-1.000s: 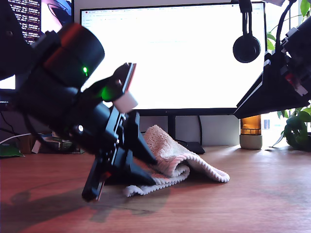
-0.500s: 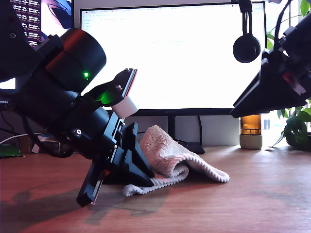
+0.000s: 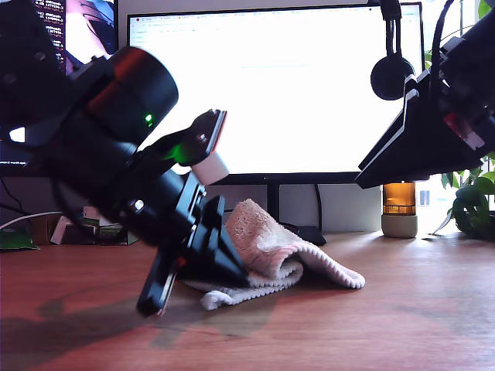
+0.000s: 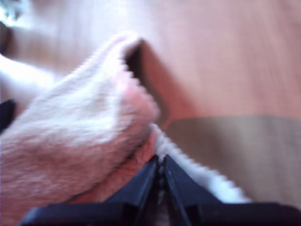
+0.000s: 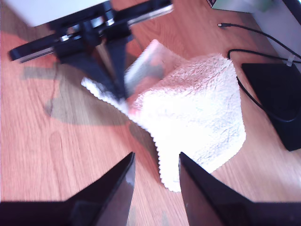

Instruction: Fold the tea towel to a neat square and place it to the right

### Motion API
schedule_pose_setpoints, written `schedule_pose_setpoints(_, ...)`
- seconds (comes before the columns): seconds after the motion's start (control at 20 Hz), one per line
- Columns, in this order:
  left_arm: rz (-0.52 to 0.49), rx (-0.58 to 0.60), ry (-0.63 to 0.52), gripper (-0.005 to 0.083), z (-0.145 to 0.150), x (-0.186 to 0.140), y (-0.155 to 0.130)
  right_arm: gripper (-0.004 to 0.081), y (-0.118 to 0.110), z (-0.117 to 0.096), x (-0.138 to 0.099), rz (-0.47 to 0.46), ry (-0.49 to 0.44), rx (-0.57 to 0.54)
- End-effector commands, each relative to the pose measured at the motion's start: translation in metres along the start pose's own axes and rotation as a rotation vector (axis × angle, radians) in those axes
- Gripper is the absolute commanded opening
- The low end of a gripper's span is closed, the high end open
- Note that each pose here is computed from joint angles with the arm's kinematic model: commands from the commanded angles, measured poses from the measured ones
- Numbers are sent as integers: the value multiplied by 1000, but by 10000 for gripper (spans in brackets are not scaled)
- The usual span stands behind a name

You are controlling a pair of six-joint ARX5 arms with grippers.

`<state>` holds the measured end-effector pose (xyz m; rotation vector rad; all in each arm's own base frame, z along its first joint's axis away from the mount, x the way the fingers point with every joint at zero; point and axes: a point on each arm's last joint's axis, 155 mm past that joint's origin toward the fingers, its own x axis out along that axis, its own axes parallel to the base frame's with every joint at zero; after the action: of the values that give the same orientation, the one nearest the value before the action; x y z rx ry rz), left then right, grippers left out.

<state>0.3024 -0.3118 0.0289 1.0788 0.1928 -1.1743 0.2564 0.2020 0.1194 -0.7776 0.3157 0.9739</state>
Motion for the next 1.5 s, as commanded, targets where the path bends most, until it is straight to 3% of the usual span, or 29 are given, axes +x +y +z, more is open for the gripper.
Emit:
schedule_pose_setpoints(0.0,1,9,2,-21,3,-4,2,265,4,-2,2,9,4,-21)
schedule_pose_setpoints(0.25,-3,-12,-2,-21,16,-29,8,307,5,-13,9,16,44,-86)
schedule_pose_setpoints(0.4,19,-28,-31,-21,34,-52,16,336,13,-18,23,50,58,-91)
schedule_pose_setpoints(0.65,33,-17,-67,-21,50,-78,22,336,8,-28,48,27,83,-100)
schedule_pose_setpoints(0.85,18,-21,-51,-21,48,-81,18,336,-5,-41,60,-30,127,-96)
schedule_pose_setpoints(1.1,18,-21,-49,-21,47,-81,18,336,-36,-51,57,-131,142,-71)
schedule_pose_setpoints(1.45,33,-18,-58,-21,49,-81,22,336,-36,-62,67,-128,144,33)
